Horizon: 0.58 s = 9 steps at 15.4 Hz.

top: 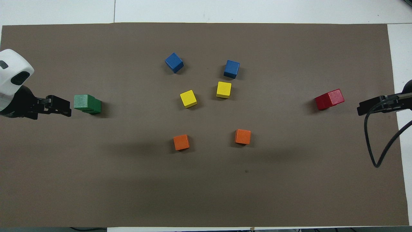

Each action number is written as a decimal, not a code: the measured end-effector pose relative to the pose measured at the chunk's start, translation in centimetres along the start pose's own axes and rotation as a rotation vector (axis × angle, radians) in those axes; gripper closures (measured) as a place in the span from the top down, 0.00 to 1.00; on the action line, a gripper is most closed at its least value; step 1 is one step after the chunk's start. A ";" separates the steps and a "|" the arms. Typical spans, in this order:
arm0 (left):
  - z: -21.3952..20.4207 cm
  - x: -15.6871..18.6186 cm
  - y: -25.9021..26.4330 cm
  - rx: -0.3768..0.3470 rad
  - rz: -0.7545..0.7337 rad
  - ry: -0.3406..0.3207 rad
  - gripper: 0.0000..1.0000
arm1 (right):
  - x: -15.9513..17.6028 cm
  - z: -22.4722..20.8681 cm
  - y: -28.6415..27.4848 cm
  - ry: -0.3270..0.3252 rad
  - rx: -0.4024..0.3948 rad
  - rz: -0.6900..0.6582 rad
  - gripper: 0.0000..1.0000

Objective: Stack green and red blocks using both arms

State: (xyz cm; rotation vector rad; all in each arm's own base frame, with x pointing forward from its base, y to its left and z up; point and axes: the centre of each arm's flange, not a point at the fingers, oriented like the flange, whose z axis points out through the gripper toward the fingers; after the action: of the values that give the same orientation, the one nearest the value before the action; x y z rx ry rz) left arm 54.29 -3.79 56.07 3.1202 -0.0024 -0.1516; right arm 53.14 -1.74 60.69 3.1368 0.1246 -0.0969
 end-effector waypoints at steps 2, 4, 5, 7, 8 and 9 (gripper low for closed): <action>-0.1 0.0 0.0 0.000 0.001 0.005 1.00 | 0.0 0.0 0.0 0.000 0.000 0.000 1.00; -0.2 0.0 0.2 0.000 0.003 0.007 1.00 | 0.0 0.0 0.0 0.000 -0.001 0.000 1.00; -0.2 0.0 0.2 0.000 0.003 0.007 1.00 | 0.0 0.0 0.0 0.000 -0.001 0.000 1.00; -0.2 0.0 0.2 0.000 0.003 0.007 1.00 | 0.0 0.0 0.0 0.000 -0.001 0.000 1.00; -0.2 0.0 0.2 0.000 0.004 0.007 1.00 | 0.0 0.0 0.0 0.000 -0.001 0.000 1.00; -0.2 0.0 0.3 0.000 0.005 0.007 1.00 | 0.0 0.0 0.0 0.000 -0.001 0.000 1.00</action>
State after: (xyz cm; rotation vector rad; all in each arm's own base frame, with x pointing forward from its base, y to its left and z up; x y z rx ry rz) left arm 54.35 -4.05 56.25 3.1205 -0.0097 -0.1408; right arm 53.13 -1.76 60.70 3.1354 0.1244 -0.0969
